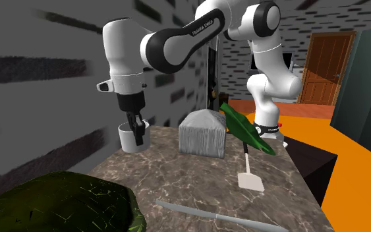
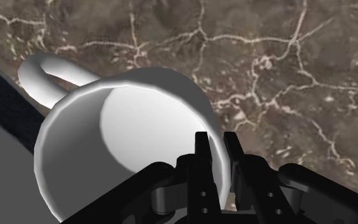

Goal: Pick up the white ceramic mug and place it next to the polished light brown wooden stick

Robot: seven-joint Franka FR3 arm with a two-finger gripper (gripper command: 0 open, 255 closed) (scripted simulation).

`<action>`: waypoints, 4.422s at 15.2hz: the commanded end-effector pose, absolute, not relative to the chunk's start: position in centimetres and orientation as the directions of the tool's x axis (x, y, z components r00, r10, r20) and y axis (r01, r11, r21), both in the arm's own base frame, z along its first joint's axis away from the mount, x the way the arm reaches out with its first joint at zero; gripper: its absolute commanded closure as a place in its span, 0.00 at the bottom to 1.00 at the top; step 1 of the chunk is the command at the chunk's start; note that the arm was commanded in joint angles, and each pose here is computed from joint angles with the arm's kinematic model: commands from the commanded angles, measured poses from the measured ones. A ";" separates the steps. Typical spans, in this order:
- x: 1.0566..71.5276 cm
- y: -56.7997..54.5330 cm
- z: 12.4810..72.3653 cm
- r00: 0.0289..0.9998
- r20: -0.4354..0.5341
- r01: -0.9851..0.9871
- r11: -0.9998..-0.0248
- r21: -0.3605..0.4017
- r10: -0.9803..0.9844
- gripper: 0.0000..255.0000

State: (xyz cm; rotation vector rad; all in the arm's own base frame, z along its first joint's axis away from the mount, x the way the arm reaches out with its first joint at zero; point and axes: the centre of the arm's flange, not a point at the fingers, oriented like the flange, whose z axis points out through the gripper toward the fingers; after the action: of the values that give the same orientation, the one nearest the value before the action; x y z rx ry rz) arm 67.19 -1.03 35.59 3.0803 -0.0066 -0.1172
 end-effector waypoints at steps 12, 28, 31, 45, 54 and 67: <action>67.2 -0.9 42.5 0.997 -0.076 -0.002 -0.998 0.059 -0.007 1.00; 66.9 4.3 47.7 0.997 -0.076 -0.002 -0.998 0.059 -0.007 1.00; 66.7 8.2 47.1 0.997 -0.076 -0.002 -0.998 0.059 -0.007 1.00; 65.5 26.4 44.2 0.997 -0.076 -0.002 -0.998 0.059 -0.007 1.00; 64.8 38.1 42.4 0.997 -0.076 -0.002 -0.998 0.059 -0.007 1.00; 64.6 40.9 36.1 0.997 -0.076 -0.002 -0.998 0.059 -0.007 1.00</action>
State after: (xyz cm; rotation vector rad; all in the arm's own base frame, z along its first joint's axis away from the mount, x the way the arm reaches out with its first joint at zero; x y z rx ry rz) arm 64.49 40.89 36.55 3.0796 -0.0065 -0.1189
